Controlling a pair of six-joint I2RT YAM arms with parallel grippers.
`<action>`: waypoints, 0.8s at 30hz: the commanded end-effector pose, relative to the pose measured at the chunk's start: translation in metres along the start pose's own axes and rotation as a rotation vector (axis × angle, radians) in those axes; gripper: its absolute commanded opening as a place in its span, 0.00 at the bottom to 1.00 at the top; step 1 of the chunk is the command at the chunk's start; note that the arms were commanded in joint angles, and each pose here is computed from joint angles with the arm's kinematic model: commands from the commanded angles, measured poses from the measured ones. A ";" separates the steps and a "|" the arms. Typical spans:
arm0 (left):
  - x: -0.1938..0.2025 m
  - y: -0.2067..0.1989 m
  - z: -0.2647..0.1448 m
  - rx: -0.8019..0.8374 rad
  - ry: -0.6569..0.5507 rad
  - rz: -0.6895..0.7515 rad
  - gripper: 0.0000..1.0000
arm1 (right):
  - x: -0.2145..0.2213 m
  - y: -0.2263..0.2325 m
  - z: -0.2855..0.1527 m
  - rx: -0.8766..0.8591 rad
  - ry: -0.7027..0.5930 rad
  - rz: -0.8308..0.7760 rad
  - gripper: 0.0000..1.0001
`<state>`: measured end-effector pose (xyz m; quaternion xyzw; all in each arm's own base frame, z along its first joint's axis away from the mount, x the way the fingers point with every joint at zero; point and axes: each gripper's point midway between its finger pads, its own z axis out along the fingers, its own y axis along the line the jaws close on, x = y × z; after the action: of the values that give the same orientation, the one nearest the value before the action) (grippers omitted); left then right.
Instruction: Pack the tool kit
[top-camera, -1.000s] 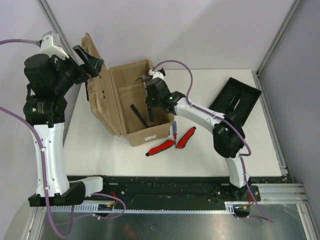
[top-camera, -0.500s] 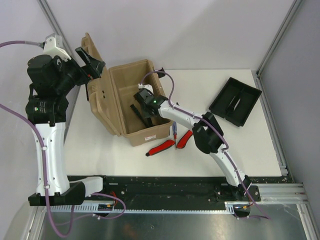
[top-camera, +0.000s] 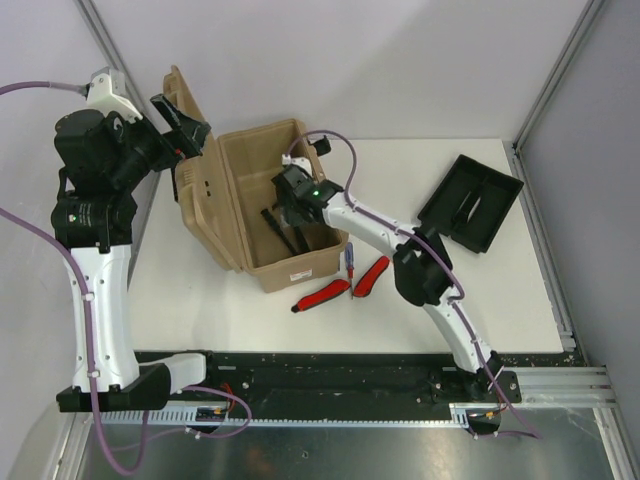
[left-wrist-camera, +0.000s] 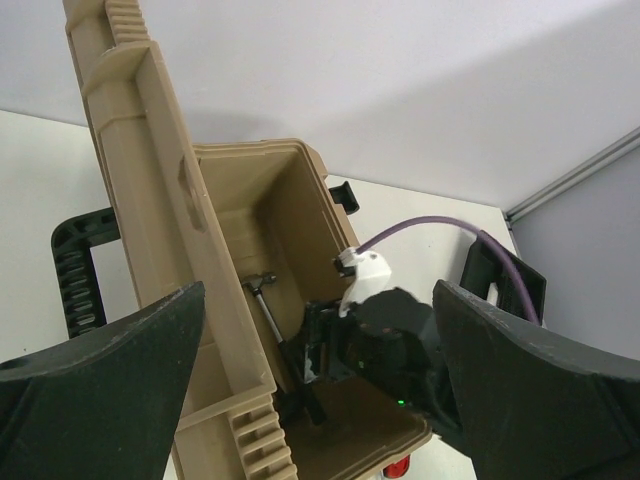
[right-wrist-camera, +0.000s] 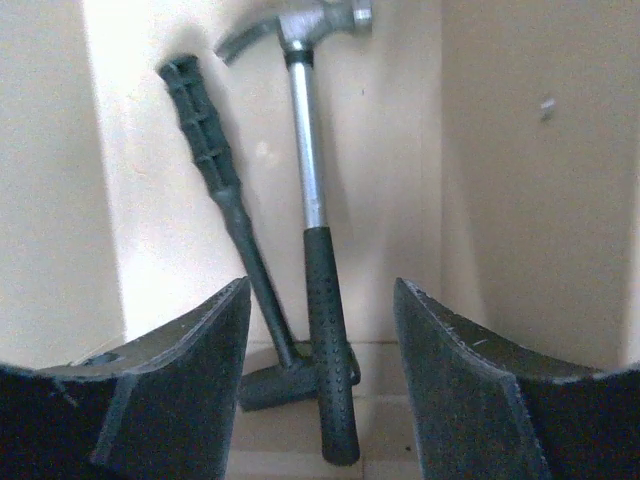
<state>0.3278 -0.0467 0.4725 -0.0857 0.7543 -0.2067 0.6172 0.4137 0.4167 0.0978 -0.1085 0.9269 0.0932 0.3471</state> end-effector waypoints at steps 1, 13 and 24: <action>-0.011 -0.009 -0.012 0.027 -0.050 0.041 1.00 | -0.111 0.015 -0.117 -0.151 -0.314 0.065 0.64; -0.011 -0.010 -0.016 0.030 -0.054 0.042 1.00 | -0.145 -0.155 -0.216 0.151 -0.539 0.328 0.69; -0.010 -0.010 -0.018 0.026 -0.057 0.040 0.99 | -0.076 -0.345 -0.170 0.609 -0.363 0.502 0.95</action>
<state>0.3176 -0.0466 0.4771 -0.0812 0.7485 -0.2047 0.6255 0.4530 0.0968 0.2560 0.2002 0.8405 -0.0444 0.5015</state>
